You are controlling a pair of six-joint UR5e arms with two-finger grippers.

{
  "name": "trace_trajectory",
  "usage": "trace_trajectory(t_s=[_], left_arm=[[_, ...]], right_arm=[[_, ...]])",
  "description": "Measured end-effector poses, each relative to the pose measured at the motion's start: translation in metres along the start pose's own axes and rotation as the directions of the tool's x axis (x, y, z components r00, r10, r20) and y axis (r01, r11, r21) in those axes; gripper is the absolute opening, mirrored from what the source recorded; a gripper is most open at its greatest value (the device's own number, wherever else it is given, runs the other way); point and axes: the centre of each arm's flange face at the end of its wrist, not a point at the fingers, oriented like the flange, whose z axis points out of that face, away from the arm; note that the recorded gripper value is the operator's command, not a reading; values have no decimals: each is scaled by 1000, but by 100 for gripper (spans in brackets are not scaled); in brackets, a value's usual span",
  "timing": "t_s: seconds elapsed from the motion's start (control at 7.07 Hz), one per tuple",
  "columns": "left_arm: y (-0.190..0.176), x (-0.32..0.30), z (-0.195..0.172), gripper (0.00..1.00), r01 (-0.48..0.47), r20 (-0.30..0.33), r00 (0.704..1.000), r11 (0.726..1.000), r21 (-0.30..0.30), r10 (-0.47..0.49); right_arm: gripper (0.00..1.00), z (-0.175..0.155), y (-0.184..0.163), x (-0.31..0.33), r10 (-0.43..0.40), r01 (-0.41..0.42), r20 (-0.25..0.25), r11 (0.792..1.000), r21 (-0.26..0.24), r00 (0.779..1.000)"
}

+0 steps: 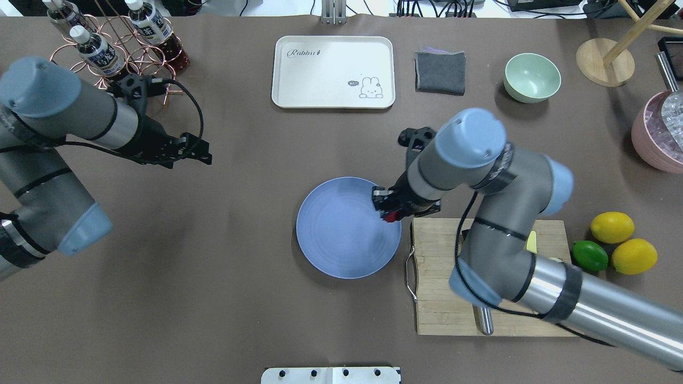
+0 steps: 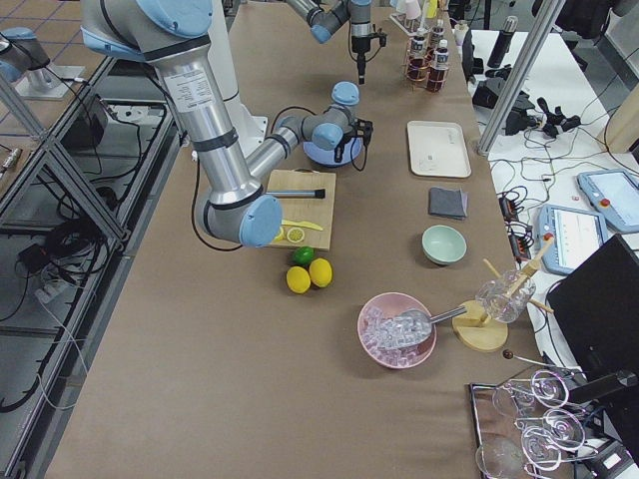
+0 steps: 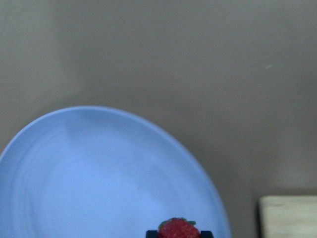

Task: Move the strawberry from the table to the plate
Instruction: 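Carry the strawberry over the blue plate with the right gripper while the left arm withdraws, then lower the strawberry onto the blue plate and open the right gripper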

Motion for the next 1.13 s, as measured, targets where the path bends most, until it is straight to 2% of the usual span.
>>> trace_trajectory(t_s=[0.14, 0.28, 0.42, 0.57, 0.71, 0.85, 1.13], left_arm=[[-5, -20, -11, 97, -2, 7, 1000, 1000, 2, 2], [-4, -29, -20, 97, -1, 7, 1000, 1000, 6, 1], [3, -37, -27, 97, 1, 8, 1000, 1000, 9, -2], [8, -43, -30, 97, 6, 13, 1000, 1000, 9, -6], [11, -46, -32, 97, 9, 16, 1000, 1000, 9, -9], [12, -47, -32, 97, 10, 16, 1000, 1000, 8, -10], [4, -52, -43, 97, 17, 9, 1000, 1000, 16, -17]], right_arm=[[0, 20, 29, -41, 33, -33, 9, 999, 7, 999], [0, 34, 42, -67, 54, -54, 8, 998, 15, 999], [18, 40, 44, -80, 63, -63, 7, 998, 27, 998], [72, 38, 39, -84, 67, -68, 10, 997, 33, 998], [83, 35, 35, -83, 72, -73, 13, 997, 32, 997], [100, 33, 32, -82, 77, -78, 13, 996, 32, 997], [100, 18, 25, -78, 92, -93, 11, 995, 40, 996]])
